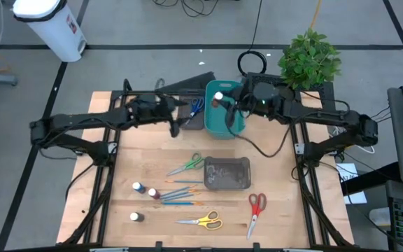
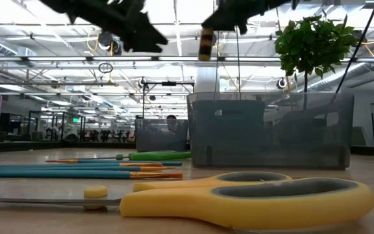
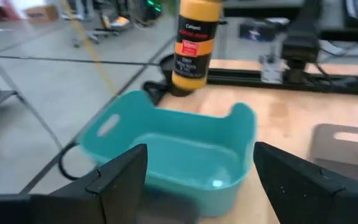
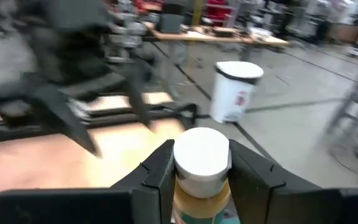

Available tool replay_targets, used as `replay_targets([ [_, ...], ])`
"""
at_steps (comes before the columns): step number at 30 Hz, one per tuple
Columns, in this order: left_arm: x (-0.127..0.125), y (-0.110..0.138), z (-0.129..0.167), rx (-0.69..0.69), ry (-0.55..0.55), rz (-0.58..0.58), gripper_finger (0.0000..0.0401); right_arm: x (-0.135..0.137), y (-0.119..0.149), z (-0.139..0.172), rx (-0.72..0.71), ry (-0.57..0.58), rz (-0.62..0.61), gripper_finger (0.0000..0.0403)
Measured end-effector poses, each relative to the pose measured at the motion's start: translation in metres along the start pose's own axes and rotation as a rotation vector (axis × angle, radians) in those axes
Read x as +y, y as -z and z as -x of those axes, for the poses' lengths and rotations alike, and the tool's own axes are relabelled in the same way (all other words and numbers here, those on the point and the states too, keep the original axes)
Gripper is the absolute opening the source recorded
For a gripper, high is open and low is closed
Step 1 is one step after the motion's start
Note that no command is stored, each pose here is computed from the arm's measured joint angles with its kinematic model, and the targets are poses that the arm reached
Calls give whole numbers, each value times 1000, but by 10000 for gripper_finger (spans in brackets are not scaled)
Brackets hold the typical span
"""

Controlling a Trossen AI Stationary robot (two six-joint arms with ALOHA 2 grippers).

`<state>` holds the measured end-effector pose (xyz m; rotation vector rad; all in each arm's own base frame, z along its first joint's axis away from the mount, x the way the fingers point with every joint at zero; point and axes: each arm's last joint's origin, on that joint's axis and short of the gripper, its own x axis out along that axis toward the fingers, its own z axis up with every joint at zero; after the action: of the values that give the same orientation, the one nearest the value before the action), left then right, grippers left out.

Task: Pick & Place Paint Supplies
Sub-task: Put the yellow paint bottle into the green bin

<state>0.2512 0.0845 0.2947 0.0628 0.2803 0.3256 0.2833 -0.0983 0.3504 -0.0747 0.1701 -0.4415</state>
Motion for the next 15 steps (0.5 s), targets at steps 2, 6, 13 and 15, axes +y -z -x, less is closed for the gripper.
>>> replay_targets([
  [2,7,5,9,-43,-34,17,302,-15,8,-9,4,50,-9,104],
  [6,13,12,21,-126,-60,34,312,-48,35,-34,27,36,-71,104],
  [13,13,13,26,-151,-63,18,321,-92,94,-82,90,95,-131,104],
  [15,13,14,25,-147,-63,19,319,-101,110,-90,117,99,-151,104],
])
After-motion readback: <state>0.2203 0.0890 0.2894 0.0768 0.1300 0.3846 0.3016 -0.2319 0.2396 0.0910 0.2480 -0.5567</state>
